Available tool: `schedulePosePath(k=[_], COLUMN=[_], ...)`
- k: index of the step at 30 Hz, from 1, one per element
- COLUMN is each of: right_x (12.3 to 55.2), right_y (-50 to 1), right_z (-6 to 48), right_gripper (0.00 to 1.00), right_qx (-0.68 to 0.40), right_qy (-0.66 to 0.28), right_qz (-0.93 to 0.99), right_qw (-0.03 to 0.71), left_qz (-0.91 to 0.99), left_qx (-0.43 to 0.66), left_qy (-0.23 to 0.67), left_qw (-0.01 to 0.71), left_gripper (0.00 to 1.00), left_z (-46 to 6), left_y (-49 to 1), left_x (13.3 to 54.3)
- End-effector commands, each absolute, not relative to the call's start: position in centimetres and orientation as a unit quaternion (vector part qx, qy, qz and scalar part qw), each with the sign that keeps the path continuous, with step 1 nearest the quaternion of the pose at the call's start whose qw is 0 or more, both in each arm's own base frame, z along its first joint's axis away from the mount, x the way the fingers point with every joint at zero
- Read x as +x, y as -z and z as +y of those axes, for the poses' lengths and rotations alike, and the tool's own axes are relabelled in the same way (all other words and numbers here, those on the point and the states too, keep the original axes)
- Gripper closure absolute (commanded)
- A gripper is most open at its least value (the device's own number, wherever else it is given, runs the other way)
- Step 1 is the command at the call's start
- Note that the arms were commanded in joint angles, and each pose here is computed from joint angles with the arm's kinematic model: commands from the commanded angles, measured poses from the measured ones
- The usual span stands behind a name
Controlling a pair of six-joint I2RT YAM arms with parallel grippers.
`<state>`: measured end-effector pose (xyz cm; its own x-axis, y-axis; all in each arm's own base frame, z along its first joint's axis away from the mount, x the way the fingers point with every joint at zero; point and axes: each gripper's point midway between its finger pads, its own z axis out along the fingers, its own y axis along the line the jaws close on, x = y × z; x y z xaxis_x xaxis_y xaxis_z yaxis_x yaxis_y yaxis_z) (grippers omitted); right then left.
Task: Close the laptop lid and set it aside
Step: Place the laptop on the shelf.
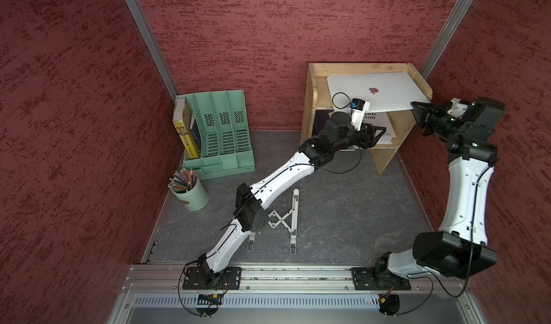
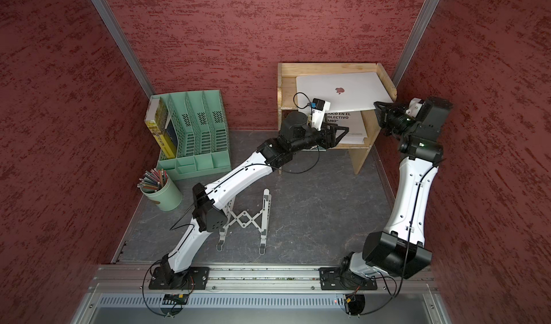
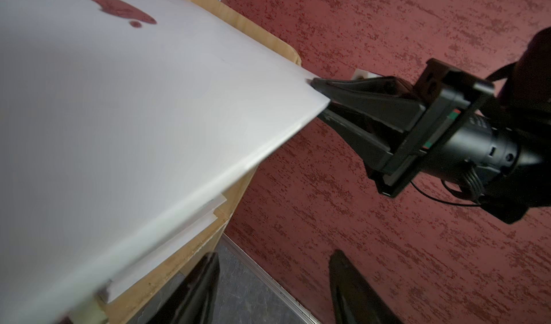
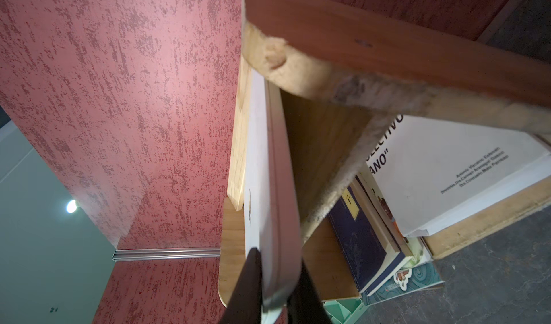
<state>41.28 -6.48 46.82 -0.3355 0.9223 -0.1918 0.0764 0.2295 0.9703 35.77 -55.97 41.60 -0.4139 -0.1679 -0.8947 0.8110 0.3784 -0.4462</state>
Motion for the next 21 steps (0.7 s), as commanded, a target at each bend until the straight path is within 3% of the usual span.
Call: schedulePosePath(k=[1,9,11,17,21], right_x=[42.2,42.4,42.3,40.2,38.4], right_y=[-46.1,-44.1,-43.9,-46.4,-47.3], right_z=[-5.1,-5.1,-5.1,-4.2,-3.4], right_gripper=[0.71,0.24,0.04,0.02,0.02], right_qx=[0.336,0.341,0.34,0.298,0.277], right_qy=[-0.495,-0.499,-0.493,-0.477,-0.464], right_qz=[0.673,0.678,0.681,0.688,0.694], right_qw=[0.435,0.419,0.421,0.46,0.476], left_qz=[0.643,0.63,0.631,0.639,0.685], left_qx=[0.256,0.274,0.27,0.243,0.197], left_qy=[0.505,0.496,0.493,0.461,0.398], left_qw=[0.516,0.531,0.535,0.565,0.578], left_gripper=[0.37,0.31,0.28,0.03,0.0], left_z=[-55.0,-53.5,-52.6,-48.0,-43.1], left_y=[-45.3,-47.2,-47.5,-48.2,-47.5], left_x=[32.5,28.3,27.7,26.6,27.5])
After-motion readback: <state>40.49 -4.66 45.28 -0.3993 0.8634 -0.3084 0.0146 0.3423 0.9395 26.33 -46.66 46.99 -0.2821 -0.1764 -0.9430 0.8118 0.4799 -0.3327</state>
